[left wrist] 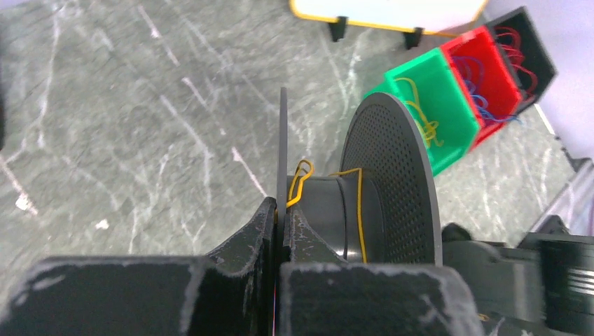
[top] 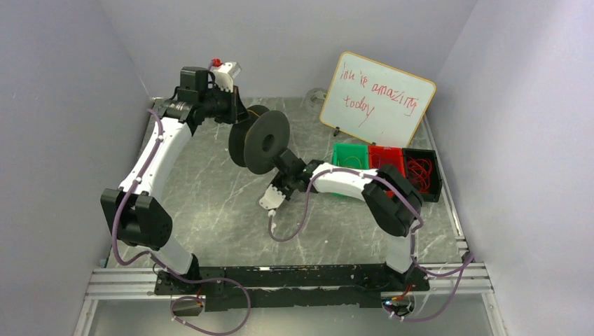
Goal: Wrap the cables
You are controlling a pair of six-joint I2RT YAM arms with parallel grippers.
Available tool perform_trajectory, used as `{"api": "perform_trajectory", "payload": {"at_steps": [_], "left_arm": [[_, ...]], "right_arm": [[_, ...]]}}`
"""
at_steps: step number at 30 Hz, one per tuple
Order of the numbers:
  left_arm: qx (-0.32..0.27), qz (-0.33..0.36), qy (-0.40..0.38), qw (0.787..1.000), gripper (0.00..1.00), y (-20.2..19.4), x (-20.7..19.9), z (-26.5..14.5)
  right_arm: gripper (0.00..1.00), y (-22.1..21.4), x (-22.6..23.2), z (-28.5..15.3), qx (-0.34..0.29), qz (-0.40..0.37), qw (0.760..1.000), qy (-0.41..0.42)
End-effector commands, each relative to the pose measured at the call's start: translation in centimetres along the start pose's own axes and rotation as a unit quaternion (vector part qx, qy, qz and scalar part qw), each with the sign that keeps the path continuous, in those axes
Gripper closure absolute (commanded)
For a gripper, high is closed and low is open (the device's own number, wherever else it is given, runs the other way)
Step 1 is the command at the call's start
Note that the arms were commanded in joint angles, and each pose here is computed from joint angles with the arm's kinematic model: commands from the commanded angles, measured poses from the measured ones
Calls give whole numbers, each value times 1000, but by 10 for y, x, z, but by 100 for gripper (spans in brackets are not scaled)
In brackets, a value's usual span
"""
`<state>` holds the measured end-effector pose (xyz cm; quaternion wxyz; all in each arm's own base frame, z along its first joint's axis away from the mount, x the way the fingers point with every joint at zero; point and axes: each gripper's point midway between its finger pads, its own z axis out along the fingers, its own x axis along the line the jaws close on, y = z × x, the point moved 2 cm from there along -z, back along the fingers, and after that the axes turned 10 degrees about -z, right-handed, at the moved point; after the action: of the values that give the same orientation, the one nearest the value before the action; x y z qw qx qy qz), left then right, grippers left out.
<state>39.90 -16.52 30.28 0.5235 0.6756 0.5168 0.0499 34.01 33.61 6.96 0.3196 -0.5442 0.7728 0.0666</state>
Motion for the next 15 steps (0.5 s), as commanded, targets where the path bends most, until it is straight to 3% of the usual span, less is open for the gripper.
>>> {"api": "perform_trajectory", "payload": {"at_steps": [1,8,15], "left_arm": [[-43,8,43,998,97,15,12,4],[-37,-1,103,994,97,-2,22,18],[-31,-32,158,986,98,-12,42,29]], "right_arm": [[100,47,-4,-46,-196,98,974,55],[100,75,-19,-58,-307,153,937,63],[100,86,-48,-63,-376,197,905,38]]}}
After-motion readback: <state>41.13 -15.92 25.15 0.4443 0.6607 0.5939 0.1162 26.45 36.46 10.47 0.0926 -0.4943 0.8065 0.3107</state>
